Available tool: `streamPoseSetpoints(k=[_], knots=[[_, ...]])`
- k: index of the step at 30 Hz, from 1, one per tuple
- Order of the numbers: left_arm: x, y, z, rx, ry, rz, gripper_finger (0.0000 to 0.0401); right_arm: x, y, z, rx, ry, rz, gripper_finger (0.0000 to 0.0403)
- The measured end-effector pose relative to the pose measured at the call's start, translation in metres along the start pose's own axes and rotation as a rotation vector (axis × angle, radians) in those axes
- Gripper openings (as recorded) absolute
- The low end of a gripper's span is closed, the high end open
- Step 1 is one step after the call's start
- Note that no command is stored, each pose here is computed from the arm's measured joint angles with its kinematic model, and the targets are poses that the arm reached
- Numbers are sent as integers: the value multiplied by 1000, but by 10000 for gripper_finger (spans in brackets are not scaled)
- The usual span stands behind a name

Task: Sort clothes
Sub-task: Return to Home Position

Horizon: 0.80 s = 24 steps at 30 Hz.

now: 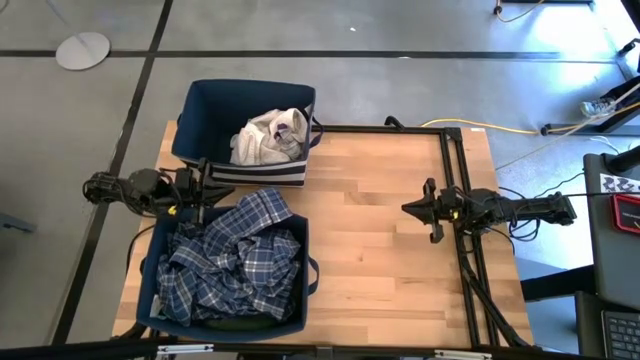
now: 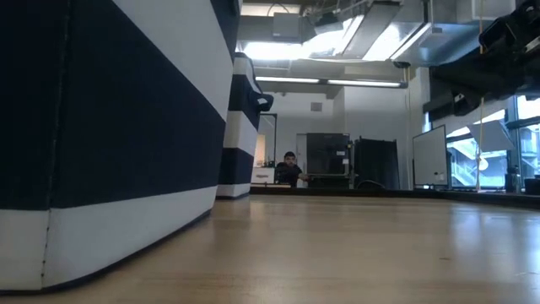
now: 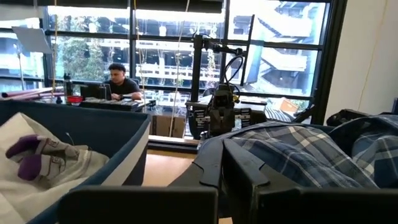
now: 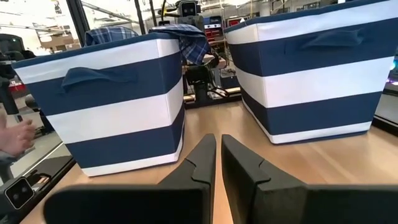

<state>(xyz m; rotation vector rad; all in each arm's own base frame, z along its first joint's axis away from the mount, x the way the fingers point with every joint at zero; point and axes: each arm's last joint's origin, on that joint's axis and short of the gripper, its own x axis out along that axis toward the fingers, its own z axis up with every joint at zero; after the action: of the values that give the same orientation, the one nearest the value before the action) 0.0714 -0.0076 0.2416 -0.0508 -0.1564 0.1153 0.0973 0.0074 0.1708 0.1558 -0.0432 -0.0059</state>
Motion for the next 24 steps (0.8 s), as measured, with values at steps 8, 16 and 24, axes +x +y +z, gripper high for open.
streamPoseSetpoints(k=[8, 16, 24], knots=[[0, 0, 0, -5, 0, 1, 4, 0, 0, 0, 0, -1, 0, 28], [0, 0, 0, -7, -1, 1, 4, 0, 0, 0, 0, -3, 0, 28], [0, 0, 0, -7, -1, 1, 4, 0, 0, 0, 0, -4, 1, 28]])
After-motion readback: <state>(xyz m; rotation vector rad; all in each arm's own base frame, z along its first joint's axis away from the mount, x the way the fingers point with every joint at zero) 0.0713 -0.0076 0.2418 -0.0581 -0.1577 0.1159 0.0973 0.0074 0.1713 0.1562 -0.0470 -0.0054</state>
